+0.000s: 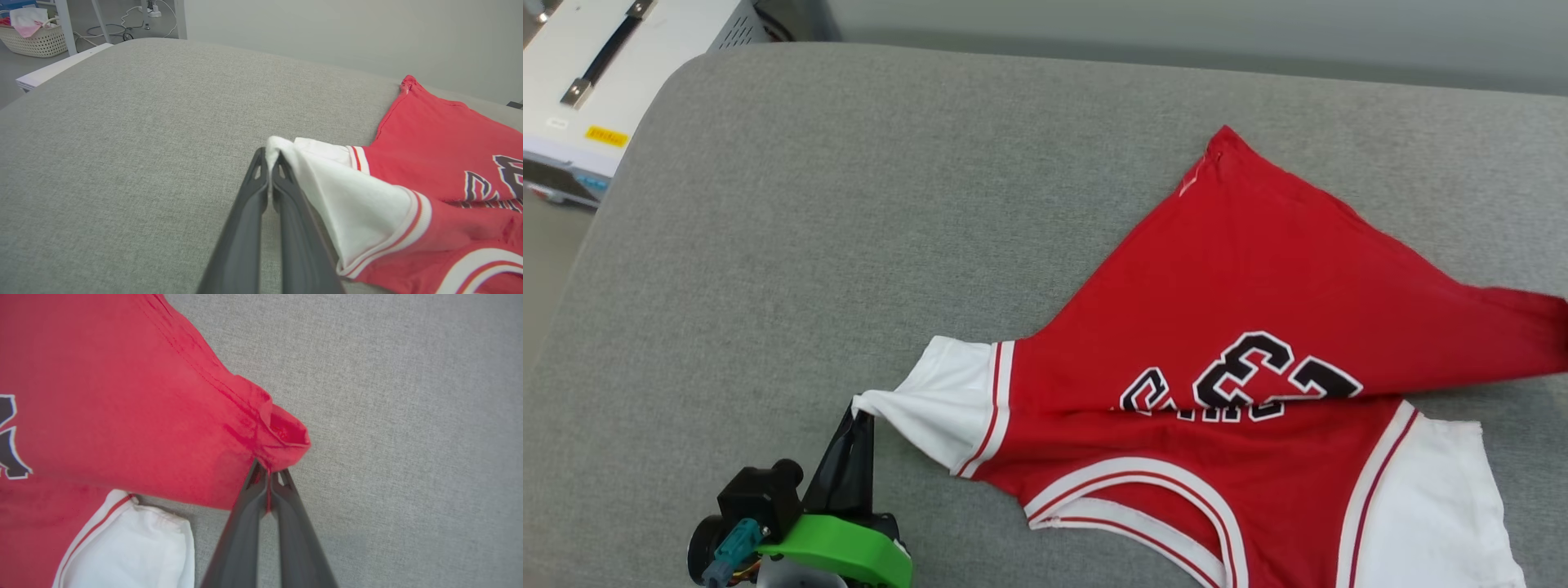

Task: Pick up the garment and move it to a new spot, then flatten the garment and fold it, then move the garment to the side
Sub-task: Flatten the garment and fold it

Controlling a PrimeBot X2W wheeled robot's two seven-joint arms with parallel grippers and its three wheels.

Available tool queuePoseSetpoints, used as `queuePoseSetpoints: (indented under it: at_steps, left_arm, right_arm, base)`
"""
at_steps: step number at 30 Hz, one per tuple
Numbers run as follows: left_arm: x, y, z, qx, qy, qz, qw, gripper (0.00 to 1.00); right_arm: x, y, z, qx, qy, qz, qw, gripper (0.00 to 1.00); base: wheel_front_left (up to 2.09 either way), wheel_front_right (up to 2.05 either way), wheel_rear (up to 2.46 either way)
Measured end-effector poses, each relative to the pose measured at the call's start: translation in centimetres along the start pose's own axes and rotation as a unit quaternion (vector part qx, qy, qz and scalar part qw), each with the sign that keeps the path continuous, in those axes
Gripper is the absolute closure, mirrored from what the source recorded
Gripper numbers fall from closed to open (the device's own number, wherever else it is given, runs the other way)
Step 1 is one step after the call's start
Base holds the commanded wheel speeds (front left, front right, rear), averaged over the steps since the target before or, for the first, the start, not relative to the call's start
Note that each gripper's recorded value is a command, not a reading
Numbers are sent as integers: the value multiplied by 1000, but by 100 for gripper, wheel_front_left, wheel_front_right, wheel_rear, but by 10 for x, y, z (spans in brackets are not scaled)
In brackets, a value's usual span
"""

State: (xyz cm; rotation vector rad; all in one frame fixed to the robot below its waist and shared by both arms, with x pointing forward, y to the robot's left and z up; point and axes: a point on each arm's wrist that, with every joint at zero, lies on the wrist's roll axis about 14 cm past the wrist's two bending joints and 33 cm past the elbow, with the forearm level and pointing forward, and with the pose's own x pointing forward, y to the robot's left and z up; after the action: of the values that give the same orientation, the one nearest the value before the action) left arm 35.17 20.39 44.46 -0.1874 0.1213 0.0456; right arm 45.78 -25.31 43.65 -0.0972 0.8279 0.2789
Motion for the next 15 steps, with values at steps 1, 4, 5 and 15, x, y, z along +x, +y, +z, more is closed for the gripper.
queuePoseSetpoints:
  at_steps: [1, 4, 5, 15]
  left_arm:
    - [0, -2, 1, -2, -2, -3, 1000, 100]
    - [-2, -6, 4, -4, -6, -11, 1000, 100]
    - [-2, -8, 4, -4, -7, -13, 1000, 100]
    - [0, -19, 9, -6, -14, -32, 999, 100]
  right_arm:
    - [-7, -2, -10, 6, 2, -4, 1000, 100]
    - [-23, -6, -38, 24, 8, -12, 1000, 100]
    - [-27, -5, -47, 34, 10, -12, 999, 100]
    - [-48, 26, -158, 130, 75, -7, 989, 100]
  base:
    - [0, 0, 0]
    - [0, 0, 0]
    - [0, 0, 0]
    - [0, 0, 0]
